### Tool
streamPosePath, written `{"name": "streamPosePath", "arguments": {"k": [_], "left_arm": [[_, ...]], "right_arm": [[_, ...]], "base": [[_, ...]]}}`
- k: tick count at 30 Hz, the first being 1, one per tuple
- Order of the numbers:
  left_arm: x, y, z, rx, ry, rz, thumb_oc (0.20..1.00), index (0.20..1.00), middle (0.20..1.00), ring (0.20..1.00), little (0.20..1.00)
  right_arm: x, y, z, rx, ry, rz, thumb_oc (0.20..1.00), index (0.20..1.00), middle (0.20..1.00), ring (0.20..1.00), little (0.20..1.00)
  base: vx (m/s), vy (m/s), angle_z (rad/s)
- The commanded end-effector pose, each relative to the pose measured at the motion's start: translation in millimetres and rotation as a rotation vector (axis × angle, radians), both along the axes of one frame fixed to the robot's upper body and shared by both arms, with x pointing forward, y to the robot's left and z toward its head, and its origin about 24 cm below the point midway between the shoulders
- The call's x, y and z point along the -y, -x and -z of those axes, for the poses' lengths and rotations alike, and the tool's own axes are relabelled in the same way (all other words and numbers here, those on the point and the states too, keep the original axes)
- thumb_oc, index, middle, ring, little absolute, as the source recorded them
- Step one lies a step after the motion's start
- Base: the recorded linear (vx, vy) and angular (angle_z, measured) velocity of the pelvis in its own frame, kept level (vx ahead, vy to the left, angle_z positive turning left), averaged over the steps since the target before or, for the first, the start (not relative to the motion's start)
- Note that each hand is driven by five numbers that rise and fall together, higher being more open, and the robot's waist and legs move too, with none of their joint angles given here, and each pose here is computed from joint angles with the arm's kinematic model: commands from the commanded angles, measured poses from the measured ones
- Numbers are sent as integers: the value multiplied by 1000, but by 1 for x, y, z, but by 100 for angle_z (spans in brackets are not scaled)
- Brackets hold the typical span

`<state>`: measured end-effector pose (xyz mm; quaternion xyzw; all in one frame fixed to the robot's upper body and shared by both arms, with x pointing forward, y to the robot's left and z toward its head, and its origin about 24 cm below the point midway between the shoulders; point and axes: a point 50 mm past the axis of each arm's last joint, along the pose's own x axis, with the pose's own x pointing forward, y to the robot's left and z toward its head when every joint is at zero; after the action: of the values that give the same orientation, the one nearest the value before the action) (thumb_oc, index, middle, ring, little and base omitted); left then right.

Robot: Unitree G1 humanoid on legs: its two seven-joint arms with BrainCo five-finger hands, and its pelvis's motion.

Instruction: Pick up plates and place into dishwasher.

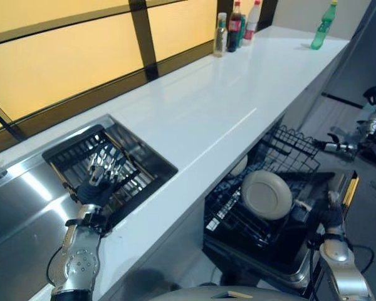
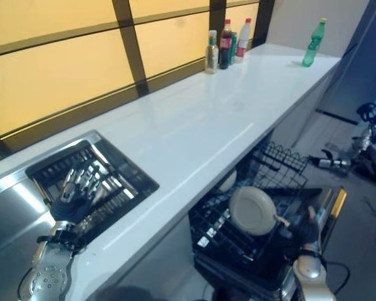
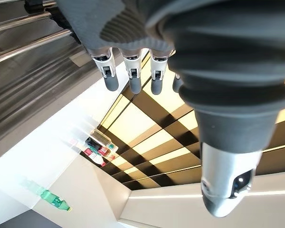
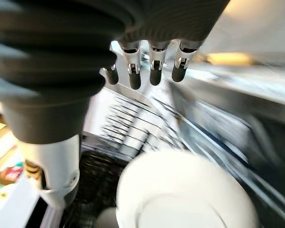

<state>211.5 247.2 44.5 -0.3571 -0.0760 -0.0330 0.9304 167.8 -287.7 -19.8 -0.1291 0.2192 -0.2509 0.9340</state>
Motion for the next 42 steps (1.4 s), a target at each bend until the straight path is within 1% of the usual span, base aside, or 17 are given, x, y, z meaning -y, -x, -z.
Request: {"name": "streamPosePath", "arguments": {"k": [1, 4, 7, 11, 22, 25, 27, 30, 33, 37, 42], "left_arm": [[0, -3, 0, 27, -42, -6, 1000, 1000, 1000, 1000, 1000], [7, -7, -1, 35, -24, -4, 1000, 1000, 1000, 1000, 1000], [18, -17, -7, 71, -10, 5, 1000, 1000, 1000, 1000, 1000], [24, -26, -15, 103, 1, 13, 1000, 1000, 1000, 1000, 1000], [40, -43, -33, 181, 13, 45, 1000, 1000, 1000, 1000, 1000], [40, -47, -39, 210, 12, 43, 1000, 1000, 1000, 1000, 1000], [40, -48, -41, 228, 16, 36, 1000, 1000, 1000, 1000, 1000], [40, -48, -44, 246, 25, 31, 1000, 1000, 1000, 1000, 1000], [41, -47, -44, 260, 39, 35, 1000, 1000, 1000, 1000, 1000], [44, -46, -44, 265, 57, 51, 1000, 1000, 1000, 1000, 1000], [46, -44, -42, 271, 67, 58, 1000, 1000, 1000, 1000, 1000]], "right_arm": [[-8, -25, -16, 141, -72, -45, 1000, 1000, 1000, 1000, 1000], [-12, -32, -11, 130, -117, -21, 1000, 1000, 1000, 1000, 1000], [-17, -45, -13, 156, -126, 10, 1000, 1000, 1000, 1000, 1000], [-17, -55, -17, 176, -139, 51, 1000, 1000, 1000, 1000, 1000], [-5, -74, -25, 255, -200, 183, 1000, 1000, 1000, 1000, 1000], [0, -78, -29, 278, -182, 250, 1000, 1000, 1000, 1000, 1000], [5, -77, -30, 295, -158, 362, 1000, 1000, 1000, 1000, 1000], [15, -69, -34, 306, -55, 551, 1000, 1000, 1000, 1000, 1000], [24, -63, -40, 329, 23, 670, 1000, 1000, 1000, 1000, 1000], [28, -61, -45, 335, 88, 729, 1000, 1000, 1000, 1000, 1000], [27, -65, -47, 324, 86, 711, 1000, 1000, 1000, 1000, 1000]], "base": [[32, 97, 1], [-34, 102, 1], [-124, 103, 2], [-80, 62, 8], [-78, 33, 5], [-124, 4, 0], [-102, 18, 1], [-68, 27, 1], [-47, 51, 2], [-19, 49, 2], [-8, 15, 1]]}}
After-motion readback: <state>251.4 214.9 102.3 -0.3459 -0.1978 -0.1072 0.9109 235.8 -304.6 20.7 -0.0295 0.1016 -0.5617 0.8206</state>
